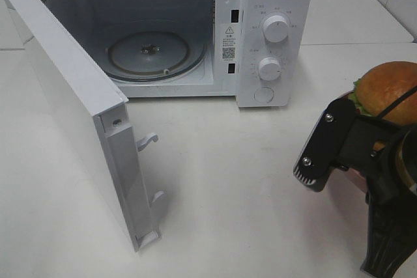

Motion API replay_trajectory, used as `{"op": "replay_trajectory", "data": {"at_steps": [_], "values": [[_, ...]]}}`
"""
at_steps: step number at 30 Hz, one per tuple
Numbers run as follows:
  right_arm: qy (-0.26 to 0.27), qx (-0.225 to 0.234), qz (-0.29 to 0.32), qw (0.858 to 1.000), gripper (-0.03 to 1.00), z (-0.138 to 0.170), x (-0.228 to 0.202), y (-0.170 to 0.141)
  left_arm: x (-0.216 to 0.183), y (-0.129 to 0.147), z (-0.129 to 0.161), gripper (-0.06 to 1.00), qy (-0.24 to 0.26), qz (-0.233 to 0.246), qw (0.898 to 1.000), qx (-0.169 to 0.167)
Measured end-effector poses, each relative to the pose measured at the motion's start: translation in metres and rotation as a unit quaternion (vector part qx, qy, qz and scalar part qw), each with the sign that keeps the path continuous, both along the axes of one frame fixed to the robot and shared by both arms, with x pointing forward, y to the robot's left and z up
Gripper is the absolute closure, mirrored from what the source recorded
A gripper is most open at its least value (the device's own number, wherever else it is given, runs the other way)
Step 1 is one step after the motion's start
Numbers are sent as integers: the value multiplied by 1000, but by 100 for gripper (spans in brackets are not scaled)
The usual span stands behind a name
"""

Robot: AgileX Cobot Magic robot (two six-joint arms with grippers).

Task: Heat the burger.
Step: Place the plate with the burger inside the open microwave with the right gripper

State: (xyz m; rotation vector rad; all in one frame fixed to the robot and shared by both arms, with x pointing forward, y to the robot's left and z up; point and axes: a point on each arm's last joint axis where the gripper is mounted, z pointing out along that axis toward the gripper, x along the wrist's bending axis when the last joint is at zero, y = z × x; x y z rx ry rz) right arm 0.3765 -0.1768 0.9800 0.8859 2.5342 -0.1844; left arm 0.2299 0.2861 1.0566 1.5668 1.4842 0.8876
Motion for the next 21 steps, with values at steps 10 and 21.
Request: {"op": "replay_trajectory", "data": {"at_steps": [10,21], "values": [[10,-26,147,989,91,0,-20,21,0,0,0,-3,0,0,1000,0],[18,-38,288,957,91,0,-27,35,0,0,0,-3,0,0,1000,0]]}}
